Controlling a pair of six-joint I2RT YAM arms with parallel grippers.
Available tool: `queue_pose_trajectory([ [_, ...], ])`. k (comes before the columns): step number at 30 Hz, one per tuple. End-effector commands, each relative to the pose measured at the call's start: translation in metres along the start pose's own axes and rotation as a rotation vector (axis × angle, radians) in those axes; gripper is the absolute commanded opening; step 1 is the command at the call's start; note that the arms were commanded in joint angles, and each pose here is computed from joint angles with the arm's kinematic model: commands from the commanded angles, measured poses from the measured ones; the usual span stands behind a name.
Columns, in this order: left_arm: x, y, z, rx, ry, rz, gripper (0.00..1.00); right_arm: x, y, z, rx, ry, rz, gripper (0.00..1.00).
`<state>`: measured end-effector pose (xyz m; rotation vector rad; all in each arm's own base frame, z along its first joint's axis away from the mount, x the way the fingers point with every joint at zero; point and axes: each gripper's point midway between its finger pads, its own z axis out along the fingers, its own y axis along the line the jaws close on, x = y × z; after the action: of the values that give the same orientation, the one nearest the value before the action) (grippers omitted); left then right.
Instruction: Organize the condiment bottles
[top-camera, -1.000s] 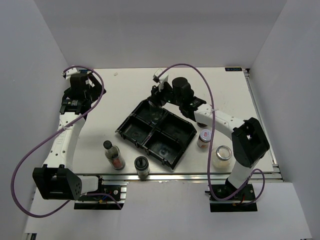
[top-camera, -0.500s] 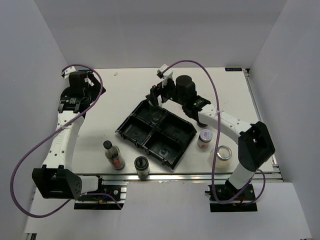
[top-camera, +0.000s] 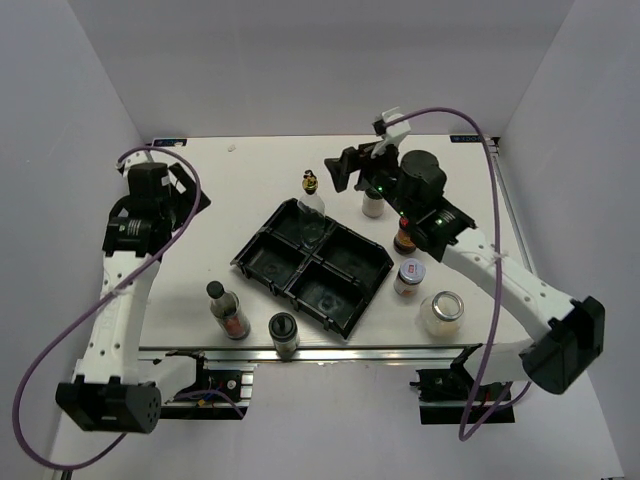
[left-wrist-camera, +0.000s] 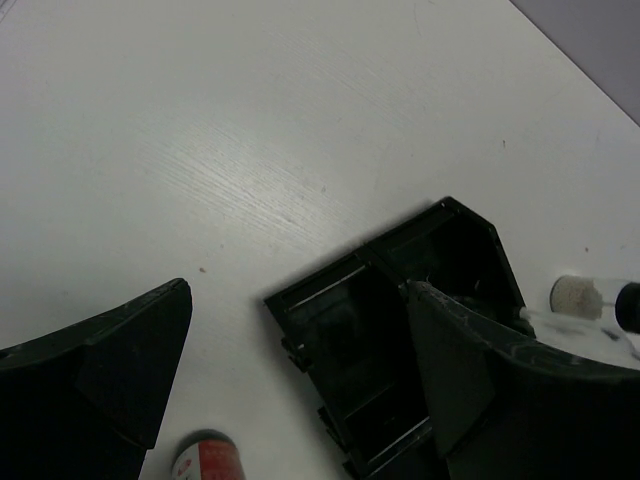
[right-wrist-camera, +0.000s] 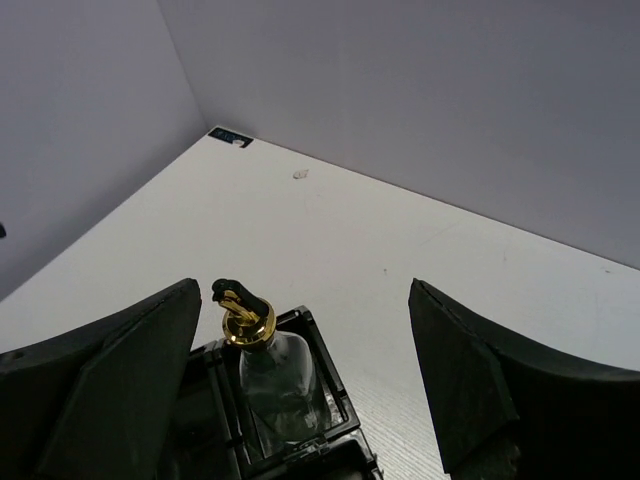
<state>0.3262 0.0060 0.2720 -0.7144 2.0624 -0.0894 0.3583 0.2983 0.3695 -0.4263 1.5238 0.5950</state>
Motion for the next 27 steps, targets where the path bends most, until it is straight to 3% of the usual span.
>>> queue_pose_trajectory([
  [1, 0.019, 0.005, -0.035, 0.065, 0.039, 0.039, 0.98, -0.017, -0.011, -0.019, 0.065, -0.058, 0.040, 0.89],
  [5, 0.033, 0.001, -0.061, 0.173, 0.058, 0.068, 0.98, -0.014, -0.013, -0.027, 0.073, -0.043, 0.040, 0.89],
  [11, 0.085, -0.005, -0.081, 0.366, 0.195, 0.141, 0.98, -0.001, -0.019, -0.034, 0.097, -0.020, 0.054, 0.89],
  [22, 0.105, 0.026, -0.099, 0.304, 0.212, 0.200, 0.98, 0.015, -0.023, -0.030, 0.095, 0.029, 0.055, 0.89],
  [27, 0.111, 0.012, -0.113, 0.424, 0.215, 0.202, 0.98, 0.017, -0.027, -0.030, 0.107, 0.035, 0.057, 0.89],
])
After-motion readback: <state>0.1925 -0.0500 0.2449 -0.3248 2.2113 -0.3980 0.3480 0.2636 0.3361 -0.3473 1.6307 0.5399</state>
